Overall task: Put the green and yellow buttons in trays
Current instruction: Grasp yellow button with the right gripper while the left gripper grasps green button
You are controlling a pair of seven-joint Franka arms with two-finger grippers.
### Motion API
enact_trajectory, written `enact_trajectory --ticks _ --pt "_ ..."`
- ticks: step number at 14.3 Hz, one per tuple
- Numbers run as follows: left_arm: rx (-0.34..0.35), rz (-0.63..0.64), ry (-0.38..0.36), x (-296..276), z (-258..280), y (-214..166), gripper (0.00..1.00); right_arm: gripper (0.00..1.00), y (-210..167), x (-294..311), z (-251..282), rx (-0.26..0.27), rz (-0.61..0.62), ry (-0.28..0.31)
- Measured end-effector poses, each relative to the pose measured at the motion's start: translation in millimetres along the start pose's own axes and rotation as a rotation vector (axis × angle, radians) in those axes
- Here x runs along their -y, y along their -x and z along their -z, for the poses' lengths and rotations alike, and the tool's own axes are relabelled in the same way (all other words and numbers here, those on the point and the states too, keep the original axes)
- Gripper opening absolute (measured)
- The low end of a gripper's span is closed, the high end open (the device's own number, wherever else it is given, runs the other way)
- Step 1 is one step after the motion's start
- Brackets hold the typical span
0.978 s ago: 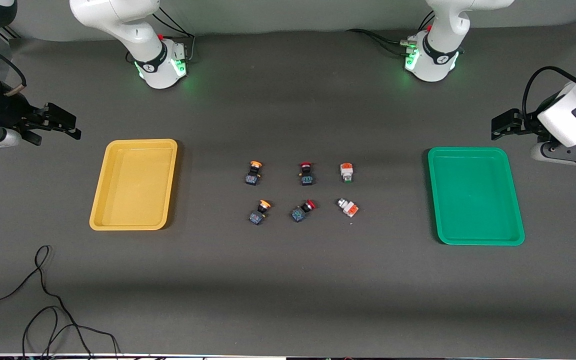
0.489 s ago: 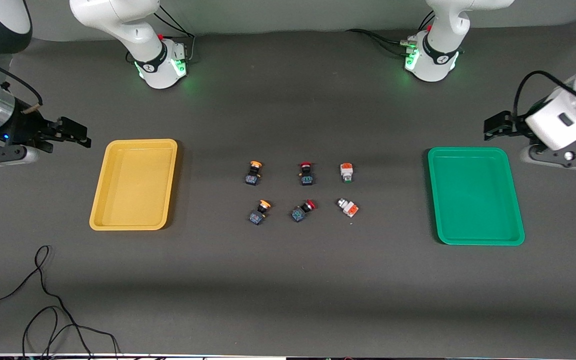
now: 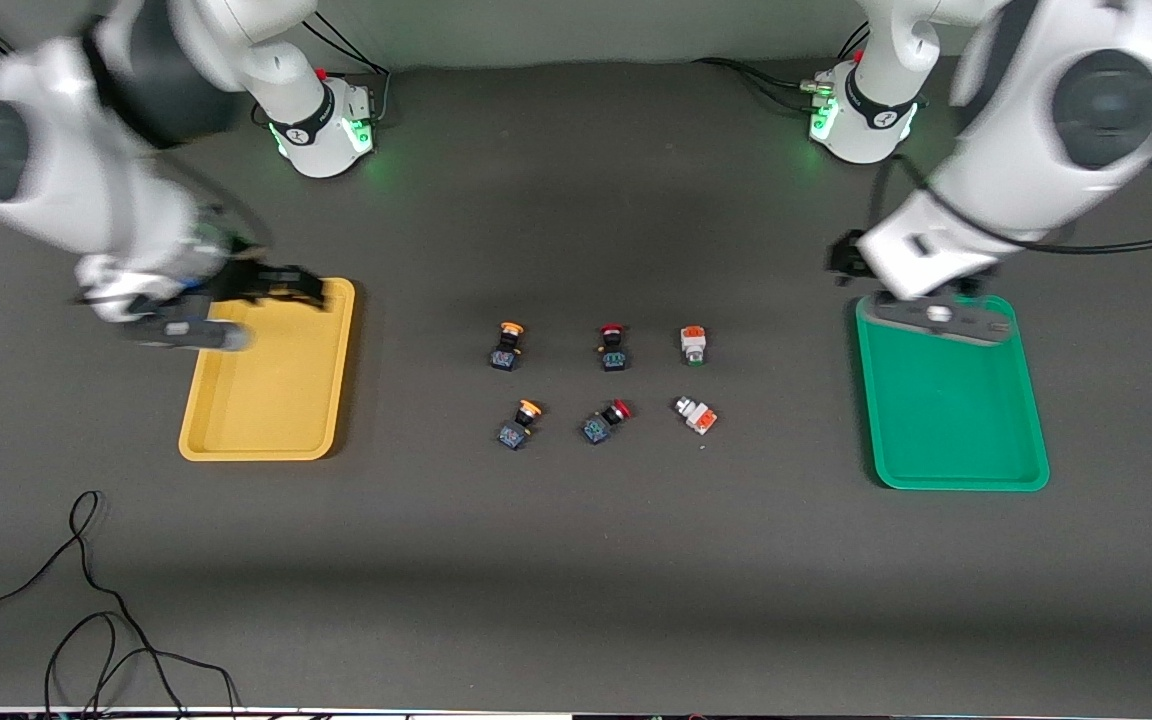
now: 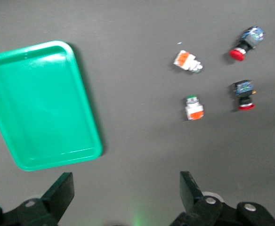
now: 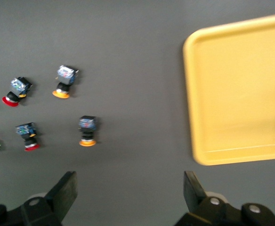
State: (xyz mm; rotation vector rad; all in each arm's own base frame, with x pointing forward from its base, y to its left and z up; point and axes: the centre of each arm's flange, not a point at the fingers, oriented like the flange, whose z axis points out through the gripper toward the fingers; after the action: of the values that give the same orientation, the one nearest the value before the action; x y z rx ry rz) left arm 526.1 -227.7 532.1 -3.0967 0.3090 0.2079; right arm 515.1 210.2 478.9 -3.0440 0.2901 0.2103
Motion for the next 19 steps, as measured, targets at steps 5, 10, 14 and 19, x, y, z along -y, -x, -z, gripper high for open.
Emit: enact_trajectory --ticks 5,10,14,19 --pt "-0.033 0.175 -0.004 -112.5 -40.2 5.2 1.0 1.0 12.6 72.9 -97.5 0.004 -0.055 0.05" --pt "-0.043 0.196 0.009 -137.4 -67.7 9.9 1.0 1.0 10.2 96.6 -183.9 -0.002 -0.11 0.045" --pt "-0.06 0.198 0.027 -137.4 -139.6 11.0 1.0 1.0 16.5 119.5 -248.3 -0.043 -0.131 0.061" --pt "-0.015 0.195 0.008 -145.2 -260.5 -1.4 1.0 0.99 14.1 123.6 -306.1 -0.091 -0.17 0.056"
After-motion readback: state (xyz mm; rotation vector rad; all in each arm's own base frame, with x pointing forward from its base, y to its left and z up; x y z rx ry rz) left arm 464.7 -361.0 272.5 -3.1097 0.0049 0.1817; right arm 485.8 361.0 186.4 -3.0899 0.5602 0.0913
